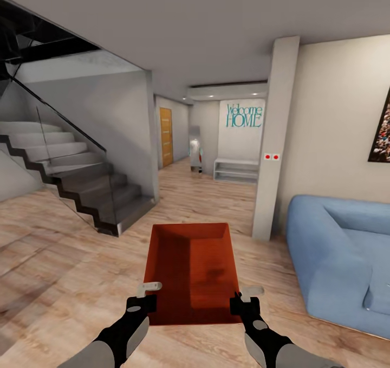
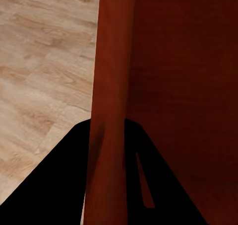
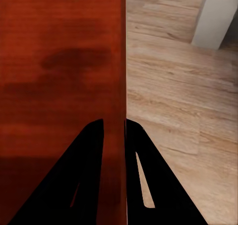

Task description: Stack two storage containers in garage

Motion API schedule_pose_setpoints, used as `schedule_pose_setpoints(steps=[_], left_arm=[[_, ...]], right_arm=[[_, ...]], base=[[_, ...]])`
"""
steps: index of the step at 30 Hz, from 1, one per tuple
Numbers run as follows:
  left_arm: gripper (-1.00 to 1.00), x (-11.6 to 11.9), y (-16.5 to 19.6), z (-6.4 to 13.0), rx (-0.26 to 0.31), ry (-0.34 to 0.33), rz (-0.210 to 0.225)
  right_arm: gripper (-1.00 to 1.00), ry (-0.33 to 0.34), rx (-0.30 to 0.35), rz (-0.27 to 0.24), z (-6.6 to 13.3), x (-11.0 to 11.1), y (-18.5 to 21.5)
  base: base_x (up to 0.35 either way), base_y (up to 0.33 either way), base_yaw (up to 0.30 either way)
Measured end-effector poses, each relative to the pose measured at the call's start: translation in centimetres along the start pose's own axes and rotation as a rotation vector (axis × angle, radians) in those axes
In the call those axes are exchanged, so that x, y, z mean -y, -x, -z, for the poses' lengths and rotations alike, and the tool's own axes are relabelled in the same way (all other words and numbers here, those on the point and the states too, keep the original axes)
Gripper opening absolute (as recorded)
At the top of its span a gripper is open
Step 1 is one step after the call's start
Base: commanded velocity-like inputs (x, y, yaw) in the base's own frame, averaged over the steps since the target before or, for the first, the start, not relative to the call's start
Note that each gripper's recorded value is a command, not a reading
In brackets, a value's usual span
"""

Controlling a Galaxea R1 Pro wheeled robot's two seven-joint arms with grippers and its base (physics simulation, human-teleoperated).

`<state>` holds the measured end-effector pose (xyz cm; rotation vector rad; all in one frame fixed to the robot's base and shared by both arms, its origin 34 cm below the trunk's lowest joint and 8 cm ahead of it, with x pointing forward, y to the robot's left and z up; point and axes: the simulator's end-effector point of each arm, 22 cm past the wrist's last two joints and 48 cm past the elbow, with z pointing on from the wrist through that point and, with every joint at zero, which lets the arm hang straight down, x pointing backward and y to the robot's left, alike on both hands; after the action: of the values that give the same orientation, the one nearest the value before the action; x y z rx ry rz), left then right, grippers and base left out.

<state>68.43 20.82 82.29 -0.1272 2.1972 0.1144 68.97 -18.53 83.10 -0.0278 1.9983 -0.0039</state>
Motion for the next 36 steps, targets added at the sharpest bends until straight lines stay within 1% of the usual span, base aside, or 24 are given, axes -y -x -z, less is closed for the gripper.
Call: schedule_pose_setpoints(steps=[36], left_arm=[[-1.0,0.0,-0.09,0.0,-0.002,0.0,0.0]], right_arm=[[-1.0,0.0,-0.002,0.0,0.01,0.0,-0.08]], base=[[0.322,0.0,0.0]])
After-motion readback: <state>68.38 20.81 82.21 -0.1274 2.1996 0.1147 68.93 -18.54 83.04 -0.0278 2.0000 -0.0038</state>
